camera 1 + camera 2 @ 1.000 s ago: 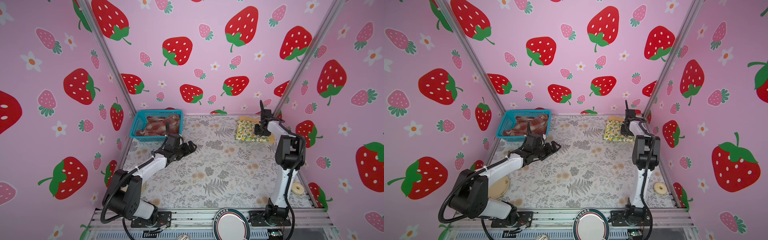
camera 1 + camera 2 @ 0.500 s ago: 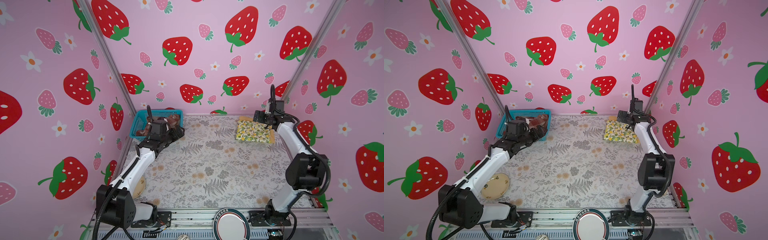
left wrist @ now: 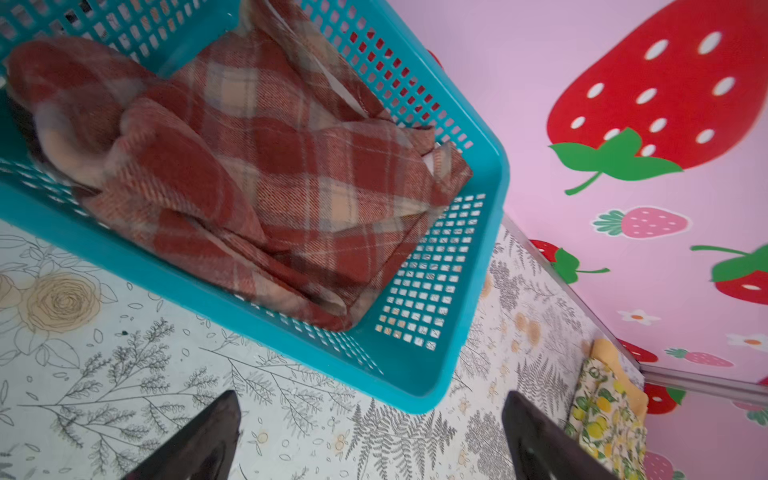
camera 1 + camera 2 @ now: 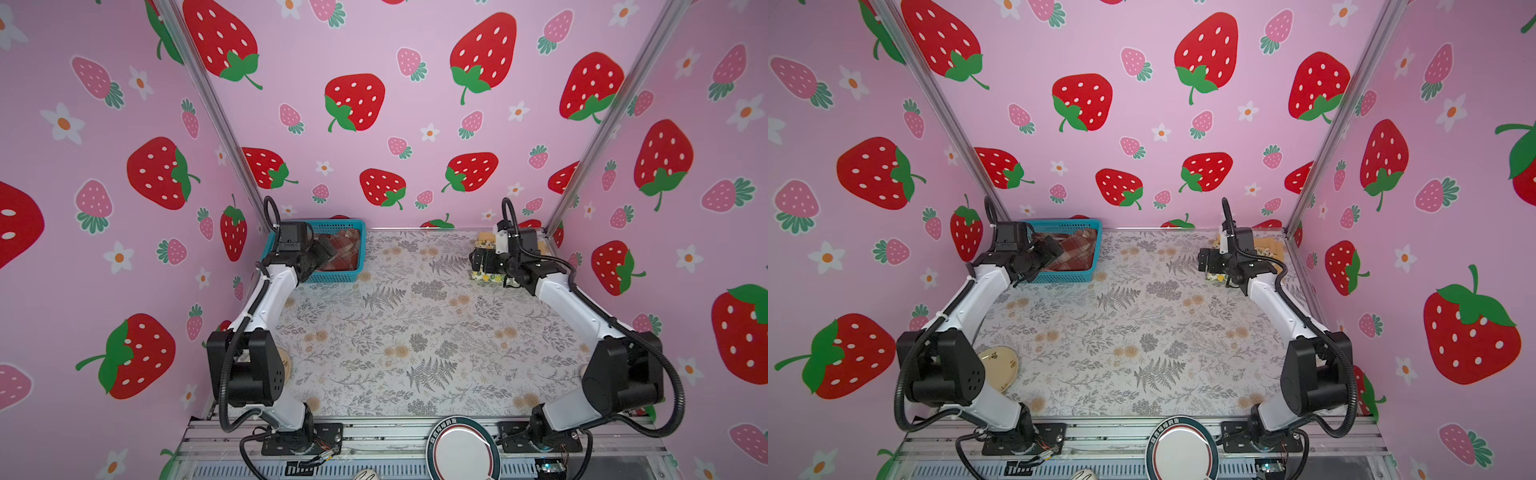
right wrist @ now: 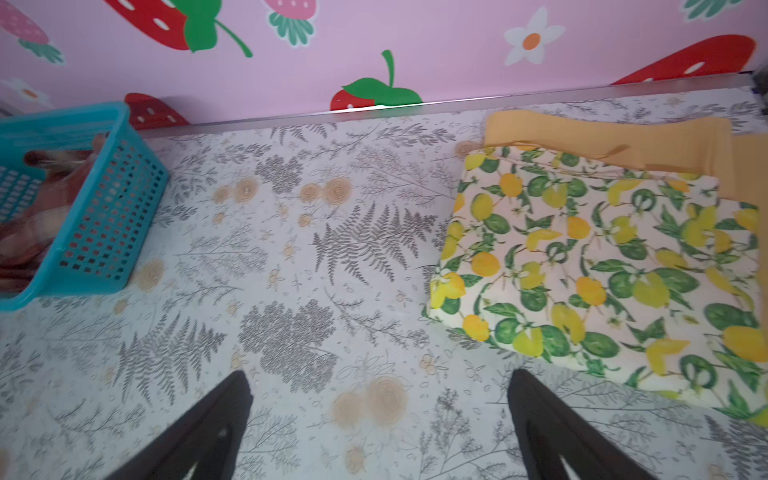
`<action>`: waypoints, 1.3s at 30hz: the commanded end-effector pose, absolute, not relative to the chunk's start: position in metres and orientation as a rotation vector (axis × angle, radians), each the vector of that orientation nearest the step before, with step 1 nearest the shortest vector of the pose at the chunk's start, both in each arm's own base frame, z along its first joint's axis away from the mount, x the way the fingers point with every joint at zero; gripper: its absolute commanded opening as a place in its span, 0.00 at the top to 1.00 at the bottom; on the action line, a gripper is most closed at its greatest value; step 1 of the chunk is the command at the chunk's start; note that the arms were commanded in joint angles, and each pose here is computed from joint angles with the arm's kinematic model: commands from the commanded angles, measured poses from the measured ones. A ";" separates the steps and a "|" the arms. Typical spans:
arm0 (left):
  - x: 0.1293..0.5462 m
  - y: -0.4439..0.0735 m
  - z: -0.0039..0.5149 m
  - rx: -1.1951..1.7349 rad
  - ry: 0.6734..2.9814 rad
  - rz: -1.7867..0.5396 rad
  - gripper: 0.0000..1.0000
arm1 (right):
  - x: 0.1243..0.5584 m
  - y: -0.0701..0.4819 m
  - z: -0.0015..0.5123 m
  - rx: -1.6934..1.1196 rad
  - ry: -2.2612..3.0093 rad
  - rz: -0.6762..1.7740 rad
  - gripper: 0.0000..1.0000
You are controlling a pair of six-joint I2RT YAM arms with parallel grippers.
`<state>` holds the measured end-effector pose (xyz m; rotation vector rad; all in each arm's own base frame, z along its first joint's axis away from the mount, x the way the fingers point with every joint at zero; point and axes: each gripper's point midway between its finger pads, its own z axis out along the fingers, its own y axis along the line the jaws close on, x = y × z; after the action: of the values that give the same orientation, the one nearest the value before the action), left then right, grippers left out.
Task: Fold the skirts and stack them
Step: 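Release the skirt with the right gripper while the left reaches into the teal basket, then grasp the red plaid skirt in the teal basket with the left gripper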
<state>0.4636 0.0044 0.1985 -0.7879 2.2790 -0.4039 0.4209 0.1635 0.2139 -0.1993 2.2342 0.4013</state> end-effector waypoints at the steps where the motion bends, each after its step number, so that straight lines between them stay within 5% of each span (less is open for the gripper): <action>1: 0.472 0.039 0.206 -0.829 2.282 -0.297 0.00 | 0.411 0.179 0.228 -0.213 2.172 0.482 0.00; 19: 0.492 0.110 0.145 -1.010 2.392 -0.198 0.04 | 0.388 0.201 0.190 -0.241 2.219 0.582 0.00; 29: 0.498 0.106 0.118 -1.014 2.447 -0.237 0.23 | 0.384 0.202 0.177 -0.239 2.243 0.586 0.00; 34: 0.500 0.103 0.117 -0.992 2.460 -0.257 0.52 | 0.384 0.204 0.175 -0.242 2.252 0.596 0.00; 36: 0.501 0.101 0.120 -0.976 2.463 -0.273 0.68 | 0.384 0.204 0.174 -0.241 2.252 0.598 0.00; 38: 0.501 0.101 0.128 -0.974 2.451 -0.276 0.97 | 0.383 0.205 0.174 -0.242 2.252 0.604 0.00; 39: 0.502 0.095 0.133 -0.961 2.443 -0.324 1.00 | 0.383 0.205 0.173 -0.242 2.253 0.605 0.00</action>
<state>0.4981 0.1010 0.1100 -0.9934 2.4626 -0.2614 0.3838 0.1994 0.1758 -0.2394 2.2535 0.5788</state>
